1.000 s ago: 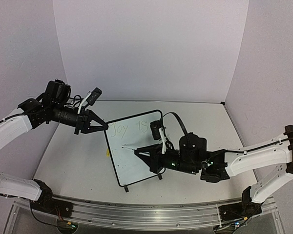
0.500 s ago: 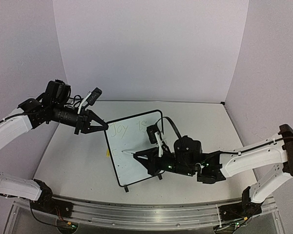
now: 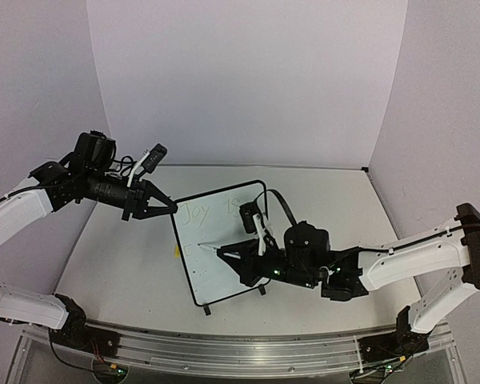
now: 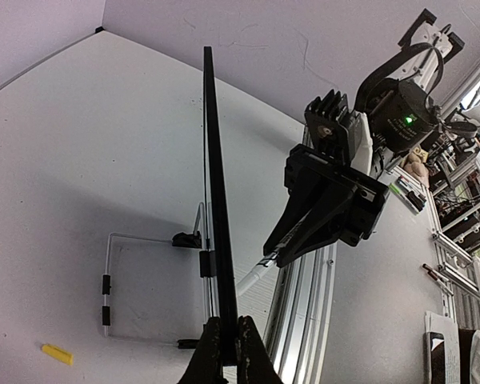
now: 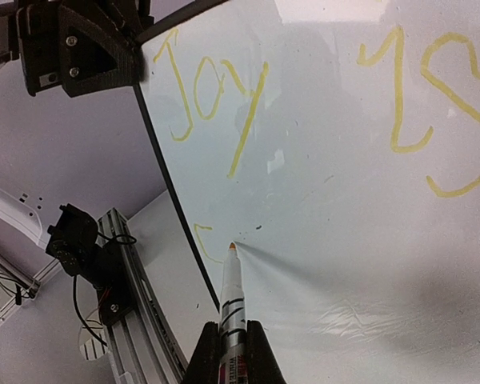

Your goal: Write a sentence on the whiteboard

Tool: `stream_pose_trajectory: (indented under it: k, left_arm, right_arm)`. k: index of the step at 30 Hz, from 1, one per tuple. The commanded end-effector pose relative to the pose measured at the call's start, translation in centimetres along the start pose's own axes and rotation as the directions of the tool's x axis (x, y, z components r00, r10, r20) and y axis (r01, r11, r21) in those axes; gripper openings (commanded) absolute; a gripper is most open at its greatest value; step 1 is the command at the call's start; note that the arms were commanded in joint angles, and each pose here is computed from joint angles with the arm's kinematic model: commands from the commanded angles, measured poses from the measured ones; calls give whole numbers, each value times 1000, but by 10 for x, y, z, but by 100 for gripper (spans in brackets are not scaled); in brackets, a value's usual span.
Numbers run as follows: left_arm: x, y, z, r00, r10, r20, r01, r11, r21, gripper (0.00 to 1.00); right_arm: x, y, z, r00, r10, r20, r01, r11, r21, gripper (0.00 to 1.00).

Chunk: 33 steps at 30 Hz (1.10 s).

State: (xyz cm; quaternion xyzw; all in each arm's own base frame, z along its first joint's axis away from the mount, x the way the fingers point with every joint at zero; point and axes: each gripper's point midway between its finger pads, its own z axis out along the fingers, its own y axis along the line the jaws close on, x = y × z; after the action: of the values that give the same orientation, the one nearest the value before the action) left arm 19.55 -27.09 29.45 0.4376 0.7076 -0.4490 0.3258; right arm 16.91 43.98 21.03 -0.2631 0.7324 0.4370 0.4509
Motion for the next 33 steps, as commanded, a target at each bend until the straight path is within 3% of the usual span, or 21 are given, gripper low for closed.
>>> stream_pose_trajectory:
  k: [1, 33]
  left_arm:
    - [2, -5, 3, 1000, -1, 0, 1, 999, 38, 0]
    - [2, -5, 3, 1000, -1, -2, 1, 999, 36, 0]
  right_arm:
    - [-22, 7, 5, 998, -9, 68, 9, 1000, -5, 0]
    - [3, -3, 3, 999, 42, -1, -42, 999, 14, 0]
